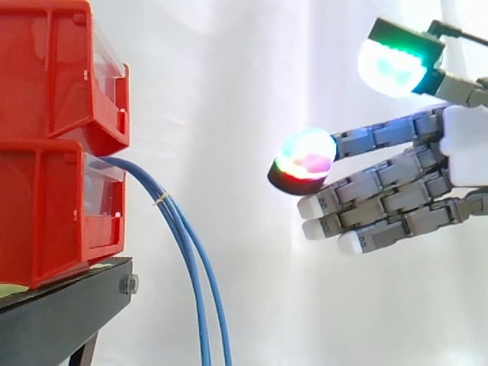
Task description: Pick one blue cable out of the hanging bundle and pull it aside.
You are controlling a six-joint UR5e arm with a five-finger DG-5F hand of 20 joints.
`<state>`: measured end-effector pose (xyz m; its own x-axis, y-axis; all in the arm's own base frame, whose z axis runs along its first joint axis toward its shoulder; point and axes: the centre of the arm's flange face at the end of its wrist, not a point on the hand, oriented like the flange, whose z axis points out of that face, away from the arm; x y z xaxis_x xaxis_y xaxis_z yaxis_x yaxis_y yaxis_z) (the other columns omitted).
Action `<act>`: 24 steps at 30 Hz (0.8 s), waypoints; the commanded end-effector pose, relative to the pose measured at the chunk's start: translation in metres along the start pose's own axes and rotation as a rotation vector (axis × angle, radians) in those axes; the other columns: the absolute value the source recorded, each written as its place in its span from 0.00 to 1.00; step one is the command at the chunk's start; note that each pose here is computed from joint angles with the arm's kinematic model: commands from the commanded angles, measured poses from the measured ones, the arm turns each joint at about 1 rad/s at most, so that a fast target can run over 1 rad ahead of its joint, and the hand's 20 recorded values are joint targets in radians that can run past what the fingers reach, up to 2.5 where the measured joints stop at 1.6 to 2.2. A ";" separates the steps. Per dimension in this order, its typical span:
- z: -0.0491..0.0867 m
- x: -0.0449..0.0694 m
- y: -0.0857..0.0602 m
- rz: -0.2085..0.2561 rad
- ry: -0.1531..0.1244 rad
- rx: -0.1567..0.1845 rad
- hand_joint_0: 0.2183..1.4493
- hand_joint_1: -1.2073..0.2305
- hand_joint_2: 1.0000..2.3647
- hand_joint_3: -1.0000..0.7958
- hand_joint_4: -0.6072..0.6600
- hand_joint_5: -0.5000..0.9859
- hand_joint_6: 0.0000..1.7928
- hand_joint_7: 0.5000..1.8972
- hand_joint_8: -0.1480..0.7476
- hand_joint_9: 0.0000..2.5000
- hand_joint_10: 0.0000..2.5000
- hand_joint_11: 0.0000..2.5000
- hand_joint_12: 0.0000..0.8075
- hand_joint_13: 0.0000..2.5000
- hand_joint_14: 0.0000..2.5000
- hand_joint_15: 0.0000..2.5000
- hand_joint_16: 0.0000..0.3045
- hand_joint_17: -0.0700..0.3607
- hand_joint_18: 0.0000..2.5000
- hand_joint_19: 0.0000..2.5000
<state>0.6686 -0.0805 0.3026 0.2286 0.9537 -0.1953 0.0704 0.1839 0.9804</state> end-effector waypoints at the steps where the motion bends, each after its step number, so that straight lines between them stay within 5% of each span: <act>1: 0.007 0.003 -0.013 0.006 -0.007 -0.007 0.19 0.50 0.00 0.28 0.61 0.19 0.28 0.16 0.42 0.20 0.00 0.03 0.41 0.09 0.00 0.02 0.17 0.44 0.07 0.11; 6: 0.013 0.007 -0.030 0.009 -0.005 0.002 0.19 0.49 0.00 0.28 0.61 0.19 0.28 0.16 0.42 0.20 0.00 0.03 0.41 0.10 0.00 0.02 0.17 0.44 0.08 0.10; 24: 0.020 0.009 -0.041 -0.016 -0.042 -0.012 0.20 0.48 0.00 0.28 0.62 0.19 0.28 0.17 0.42 0.21 0.00 0.05 0.42 0.11 0.00 0.03 0.17 0.44 0.09 0.12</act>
<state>0.6853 -0.0848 0.2607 0.2618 0.9440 -0.2006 0.0660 0.1899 0.9796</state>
